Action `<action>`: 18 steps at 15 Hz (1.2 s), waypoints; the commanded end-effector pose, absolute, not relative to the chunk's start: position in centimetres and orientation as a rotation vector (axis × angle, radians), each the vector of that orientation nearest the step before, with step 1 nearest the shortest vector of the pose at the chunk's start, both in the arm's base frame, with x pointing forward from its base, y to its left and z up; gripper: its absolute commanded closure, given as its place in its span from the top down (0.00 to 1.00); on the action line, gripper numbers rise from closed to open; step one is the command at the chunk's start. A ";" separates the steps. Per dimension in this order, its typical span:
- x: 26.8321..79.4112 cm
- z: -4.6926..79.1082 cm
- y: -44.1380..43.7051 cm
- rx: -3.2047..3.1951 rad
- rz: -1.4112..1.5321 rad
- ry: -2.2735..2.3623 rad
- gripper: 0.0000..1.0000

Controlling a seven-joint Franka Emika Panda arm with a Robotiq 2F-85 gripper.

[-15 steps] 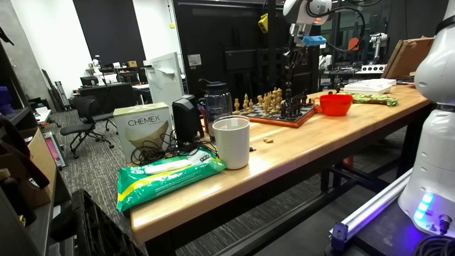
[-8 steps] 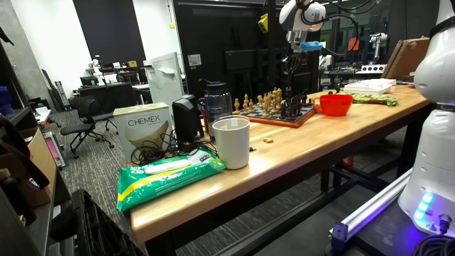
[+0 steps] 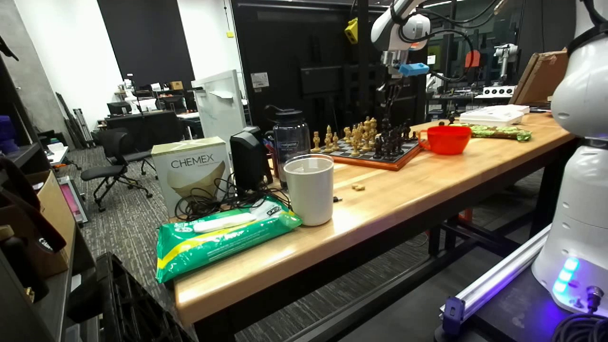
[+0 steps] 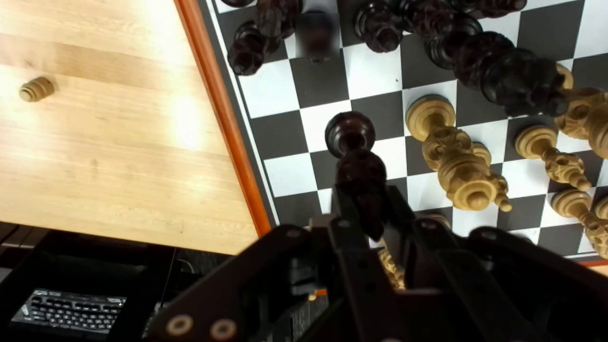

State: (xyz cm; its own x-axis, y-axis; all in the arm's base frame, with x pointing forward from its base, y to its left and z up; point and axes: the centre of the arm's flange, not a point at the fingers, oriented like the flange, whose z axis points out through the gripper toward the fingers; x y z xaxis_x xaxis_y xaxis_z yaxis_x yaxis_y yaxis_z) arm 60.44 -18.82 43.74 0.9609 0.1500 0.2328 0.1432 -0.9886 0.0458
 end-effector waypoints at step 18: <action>63.4 39.5 -19.8 3.096 0.266 0.279 0.05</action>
